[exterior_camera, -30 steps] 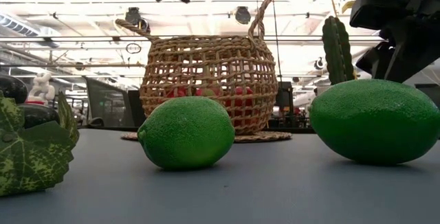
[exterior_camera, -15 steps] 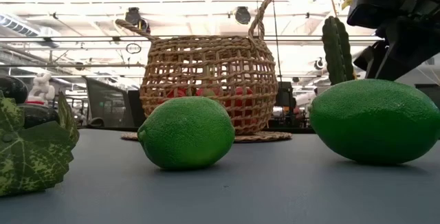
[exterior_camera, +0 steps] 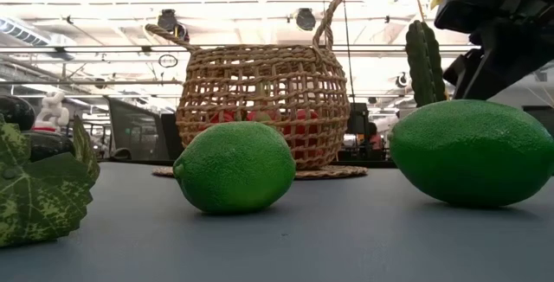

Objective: Build produce basket
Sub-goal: Put the lime into the basket

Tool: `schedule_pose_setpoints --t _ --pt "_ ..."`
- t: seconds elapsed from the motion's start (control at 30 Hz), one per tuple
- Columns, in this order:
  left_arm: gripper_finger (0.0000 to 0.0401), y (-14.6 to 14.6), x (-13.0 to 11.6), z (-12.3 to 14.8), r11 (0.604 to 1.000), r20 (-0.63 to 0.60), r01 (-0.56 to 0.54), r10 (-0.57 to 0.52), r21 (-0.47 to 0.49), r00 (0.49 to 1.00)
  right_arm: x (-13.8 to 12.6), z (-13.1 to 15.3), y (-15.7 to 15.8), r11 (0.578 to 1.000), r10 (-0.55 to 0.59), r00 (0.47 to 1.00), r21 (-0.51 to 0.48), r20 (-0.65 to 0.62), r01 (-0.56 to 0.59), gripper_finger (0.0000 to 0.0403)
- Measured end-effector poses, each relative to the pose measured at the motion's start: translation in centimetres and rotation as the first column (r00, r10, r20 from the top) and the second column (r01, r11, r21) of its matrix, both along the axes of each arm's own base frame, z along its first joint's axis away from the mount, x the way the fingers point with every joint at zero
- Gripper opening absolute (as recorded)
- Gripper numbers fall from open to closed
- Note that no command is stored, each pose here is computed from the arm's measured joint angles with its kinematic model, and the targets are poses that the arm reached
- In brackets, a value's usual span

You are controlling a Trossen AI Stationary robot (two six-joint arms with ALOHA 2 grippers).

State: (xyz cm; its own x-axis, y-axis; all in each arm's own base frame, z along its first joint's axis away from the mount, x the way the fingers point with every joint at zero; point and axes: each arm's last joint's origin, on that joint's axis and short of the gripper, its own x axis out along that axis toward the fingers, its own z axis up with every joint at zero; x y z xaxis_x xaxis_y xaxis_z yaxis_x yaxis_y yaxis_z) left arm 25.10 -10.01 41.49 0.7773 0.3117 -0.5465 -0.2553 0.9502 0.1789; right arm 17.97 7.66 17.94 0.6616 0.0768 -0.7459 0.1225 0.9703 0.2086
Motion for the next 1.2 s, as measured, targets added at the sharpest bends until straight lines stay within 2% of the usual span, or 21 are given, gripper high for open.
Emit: schedule_pose_setpoints --t 0.33,0.43,0.53,0.7,0.83,1.03,1.2 --pt "0.0088 -3.5 1.6 -5.5 0.995 0.107 0.087 -0.081 -0.044 0.991 0.2 0.1 0.1 1.000 0.004 1.000 -0.001 0.024 -0.004 0.0128" --pt "0.0090 -4.1 1.9 -6.9 0.993 0.143 0.112 -0.104 -0.044 0.984 0.4 0.5 0.4 0.999 0.032 0.997 -0.010 0.072 -0.032 0.0140" --pt "0.0111 -4.6 2.0 -8.0 0.991 0.166 0.124 -0.114 -0.049 0.979 0.6 0.9 0.9 0.997 0.073 0.987 -0.026 0.142 -0.070 0.0163" --pt "0.0177 -4.9 2.0 -9.5 0.991 0.191 0.123 -0.111 -0.052 0.975 0.8 1.6 1.7 0.990 0.139 0.965 -0.047 0.224 -0.132 0.0213" --pt "0.0220 -4.9 2.0 -10.1 0.991 0.193 0.125 -0.112 -0.054 0.975 0.7 1.9 2.3 0.979 0.193 0.945 -0.117 0.263 -0.168 0.0252" --pt "0.0234 -5.0 1.9 -10.6 0.989 0.175 0.145 -0.137 -0.035 0.975 0.9 2.7 3.0 0.963 0.255 0.900 -0.177 0.355 -0.203 0.0299" --pt "0.0235 -5.8 2.3 -10.9 0.970 0.184 0.220 -0.198 -0.108 0.963 1.4 4.1 3.4 0.977 0.212 0.839 -0.106 0.500 -0.184 0.0320"
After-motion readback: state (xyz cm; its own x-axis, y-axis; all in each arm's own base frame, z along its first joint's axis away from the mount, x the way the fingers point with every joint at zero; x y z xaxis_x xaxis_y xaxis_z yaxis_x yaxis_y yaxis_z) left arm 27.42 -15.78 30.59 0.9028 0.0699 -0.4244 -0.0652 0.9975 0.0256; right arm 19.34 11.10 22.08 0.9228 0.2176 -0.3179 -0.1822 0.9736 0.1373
